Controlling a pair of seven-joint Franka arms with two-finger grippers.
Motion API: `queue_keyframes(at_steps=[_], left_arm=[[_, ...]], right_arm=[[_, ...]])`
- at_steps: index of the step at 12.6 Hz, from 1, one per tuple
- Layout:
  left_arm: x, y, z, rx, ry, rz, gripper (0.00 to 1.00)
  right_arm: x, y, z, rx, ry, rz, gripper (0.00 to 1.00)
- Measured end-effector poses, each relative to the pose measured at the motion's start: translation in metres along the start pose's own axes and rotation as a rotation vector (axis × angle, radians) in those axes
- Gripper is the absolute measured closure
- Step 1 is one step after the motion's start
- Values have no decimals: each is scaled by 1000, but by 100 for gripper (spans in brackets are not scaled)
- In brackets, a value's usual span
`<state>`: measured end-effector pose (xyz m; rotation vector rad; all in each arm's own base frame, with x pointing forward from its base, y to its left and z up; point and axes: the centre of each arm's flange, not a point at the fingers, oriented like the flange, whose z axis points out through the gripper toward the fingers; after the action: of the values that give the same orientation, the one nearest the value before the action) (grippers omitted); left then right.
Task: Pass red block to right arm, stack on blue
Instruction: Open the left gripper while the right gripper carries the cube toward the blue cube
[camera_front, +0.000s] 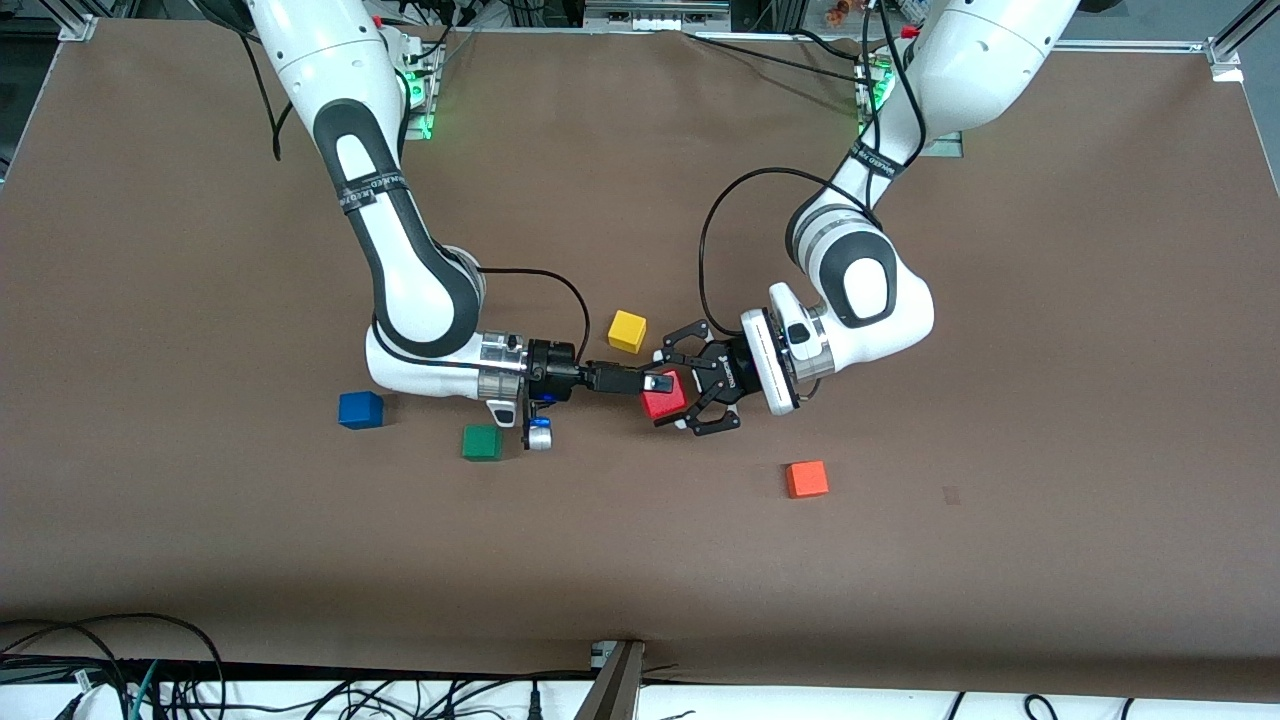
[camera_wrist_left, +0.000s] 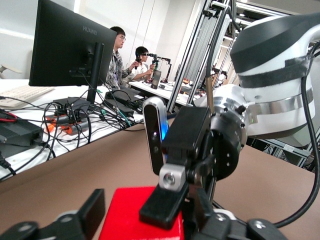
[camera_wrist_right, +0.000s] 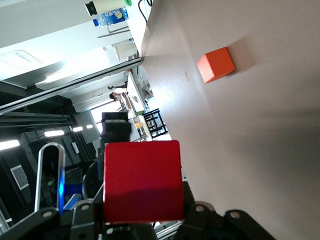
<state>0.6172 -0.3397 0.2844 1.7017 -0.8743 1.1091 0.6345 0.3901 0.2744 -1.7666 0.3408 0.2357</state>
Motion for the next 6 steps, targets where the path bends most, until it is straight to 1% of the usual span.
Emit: queue_keyframes(at_steps=[1,2,4,6], left_arm=[[3,0,-1,2,4,6,3],[7,-1,-2,4,7,12,0],[16,-5,-8,16,14,26,0],[27,-13,-22,35,5,57,0]], right_arm=[[4,0,-6,-18,10,-12,44],[13,1,-20,-59,27,-36,44],[31,2,-55,-178,60,-107,44],[44,-5,-87,-328,77,-199,44]])
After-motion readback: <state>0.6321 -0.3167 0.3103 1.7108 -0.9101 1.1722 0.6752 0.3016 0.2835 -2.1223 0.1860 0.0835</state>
